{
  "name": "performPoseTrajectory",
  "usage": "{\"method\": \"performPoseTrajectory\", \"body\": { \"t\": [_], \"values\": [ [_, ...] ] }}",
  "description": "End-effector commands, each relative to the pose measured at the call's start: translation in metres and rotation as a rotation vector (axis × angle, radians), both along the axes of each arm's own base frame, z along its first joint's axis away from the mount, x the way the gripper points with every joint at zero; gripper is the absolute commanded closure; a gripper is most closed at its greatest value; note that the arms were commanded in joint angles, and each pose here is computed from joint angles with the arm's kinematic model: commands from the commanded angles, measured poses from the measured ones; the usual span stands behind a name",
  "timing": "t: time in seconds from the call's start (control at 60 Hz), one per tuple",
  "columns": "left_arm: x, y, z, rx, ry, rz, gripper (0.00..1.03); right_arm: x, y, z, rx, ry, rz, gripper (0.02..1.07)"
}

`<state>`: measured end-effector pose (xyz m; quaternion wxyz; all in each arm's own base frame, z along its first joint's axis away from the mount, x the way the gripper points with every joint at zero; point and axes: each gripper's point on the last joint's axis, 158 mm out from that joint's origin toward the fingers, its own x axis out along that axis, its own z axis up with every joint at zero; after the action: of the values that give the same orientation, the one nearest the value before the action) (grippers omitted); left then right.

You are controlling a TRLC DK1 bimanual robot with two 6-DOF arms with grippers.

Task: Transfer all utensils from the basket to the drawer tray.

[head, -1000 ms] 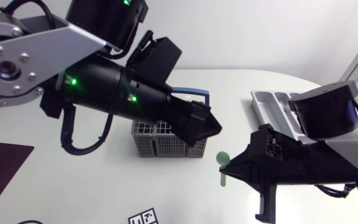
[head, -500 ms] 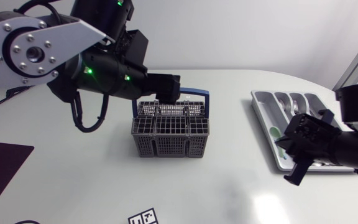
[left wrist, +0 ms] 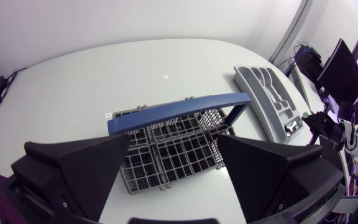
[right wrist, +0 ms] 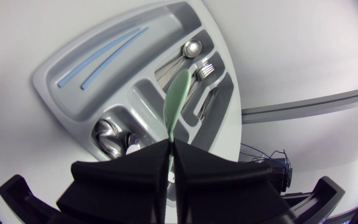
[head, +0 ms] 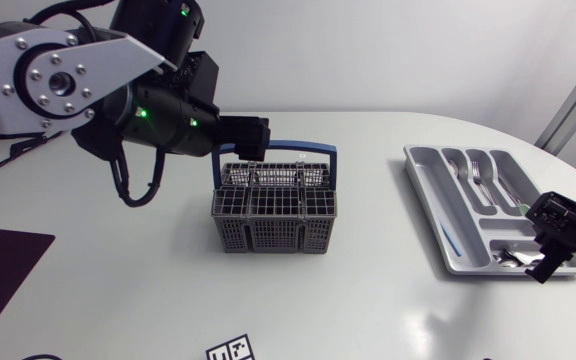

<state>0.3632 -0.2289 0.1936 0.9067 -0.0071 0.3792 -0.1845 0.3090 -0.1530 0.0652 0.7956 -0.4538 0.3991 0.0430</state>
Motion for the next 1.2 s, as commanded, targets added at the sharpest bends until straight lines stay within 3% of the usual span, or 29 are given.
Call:
{"method": "performPoseTrajectory", "body": {
  "t": [0.0,0.233,0.4,0.767,0.9,1.067,1.183],
  "values": [
    [0.0,0.007,-0.014,0.018,0.034,0.028,0.05,-0.008,-0.016,-0.025,-0.036,0.061,-0.005,1.01],
    [-0.004,0.014,-0.017,0.042,0.044,0.042,0.05,-0.011,-0.057,-0.051,-0.107,0.092,-0.056,1.01],
    [-0.005,0.015,-0.02,0.049,0.049,0.044,0.05,-0.019,-0.058,-0.069,-0.12,0.129,-0.044,0.98],
    [-0.008,0.025,-0.025,0.069,0.058,0.06,0.05,-0.026,-0.055,-0.064,-0.143,0.125,-0.029,0.18],
    [-0.01,0.031,-0.026,0.072,0.06,0.067,0.05,-0.023,-0.057,-0.043,-0.167,0.079,-0.038,0.07],
    [-0.014,0.038,-0.03,0.078,0.065,0.074,0.05,-0.021,-0.053,-0.013,-0.153,0.022,-0.053,0.07],
    [-0.016,0.046,-0.034,0.085,0.071,0.086,0.05,-0.016,-0.038,0.004,-0.069,-0.028,-0.076,0.07]
  ]
}}
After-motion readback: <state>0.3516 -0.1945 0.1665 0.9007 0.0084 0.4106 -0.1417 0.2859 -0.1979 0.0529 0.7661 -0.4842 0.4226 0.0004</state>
